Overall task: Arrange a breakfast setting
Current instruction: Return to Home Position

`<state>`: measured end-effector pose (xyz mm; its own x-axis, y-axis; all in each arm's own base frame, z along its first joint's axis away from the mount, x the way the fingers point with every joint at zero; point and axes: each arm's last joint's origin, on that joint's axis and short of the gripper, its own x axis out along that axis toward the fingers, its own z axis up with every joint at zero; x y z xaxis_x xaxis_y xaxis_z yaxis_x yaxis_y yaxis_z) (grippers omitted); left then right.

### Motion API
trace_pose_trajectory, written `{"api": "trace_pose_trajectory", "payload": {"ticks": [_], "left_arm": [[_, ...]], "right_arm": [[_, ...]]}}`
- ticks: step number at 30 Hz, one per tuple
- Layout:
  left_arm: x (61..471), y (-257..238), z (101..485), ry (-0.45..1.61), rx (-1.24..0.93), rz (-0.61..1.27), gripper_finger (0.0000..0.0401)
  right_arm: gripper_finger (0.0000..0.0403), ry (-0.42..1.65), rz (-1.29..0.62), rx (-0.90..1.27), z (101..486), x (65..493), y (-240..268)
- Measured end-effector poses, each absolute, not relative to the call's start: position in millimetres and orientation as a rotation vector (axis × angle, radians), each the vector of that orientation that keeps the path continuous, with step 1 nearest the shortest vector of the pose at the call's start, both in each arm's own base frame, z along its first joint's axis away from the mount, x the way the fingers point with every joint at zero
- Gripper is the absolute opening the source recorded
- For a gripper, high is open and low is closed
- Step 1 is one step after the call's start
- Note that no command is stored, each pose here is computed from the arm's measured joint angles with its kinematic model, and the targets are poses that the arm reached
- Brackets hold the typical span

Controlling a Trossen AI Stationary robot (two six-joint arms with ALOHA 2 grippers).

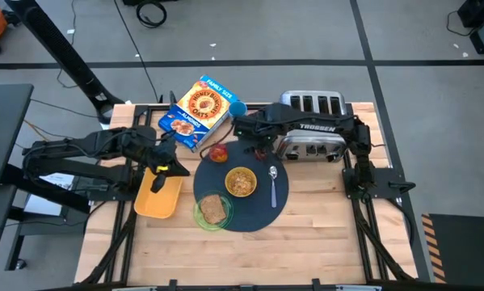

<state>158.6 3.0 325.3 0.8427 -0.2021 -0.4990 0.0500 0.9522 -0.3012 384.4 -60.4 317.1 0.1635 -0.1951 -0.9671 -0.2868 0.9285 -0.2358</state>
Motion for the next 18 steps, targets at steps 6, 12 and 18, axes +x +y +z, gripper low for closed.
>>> {"api": "trace_pose_trajectory", "payload": {"ticks": [6, 12, 18], "left_arm": [[158, 3, 326, 0.546, -0.27, -0.139, 0.0006], [156, 2, 328, 0.539, -0.277, -0.175, 0.0018], [156, -1, 329, 0.519, -0.205, -0.219, 0.0021]], "right_arm": [[0.0122, 1.309, 0.025, -0.297, 349, 383, -58], [0.0105, 1.194, -0.006, -0.093, 366, 385, -55], [0.005, 1.024, -0.005, -0.05, 386, 387, -35]]}}
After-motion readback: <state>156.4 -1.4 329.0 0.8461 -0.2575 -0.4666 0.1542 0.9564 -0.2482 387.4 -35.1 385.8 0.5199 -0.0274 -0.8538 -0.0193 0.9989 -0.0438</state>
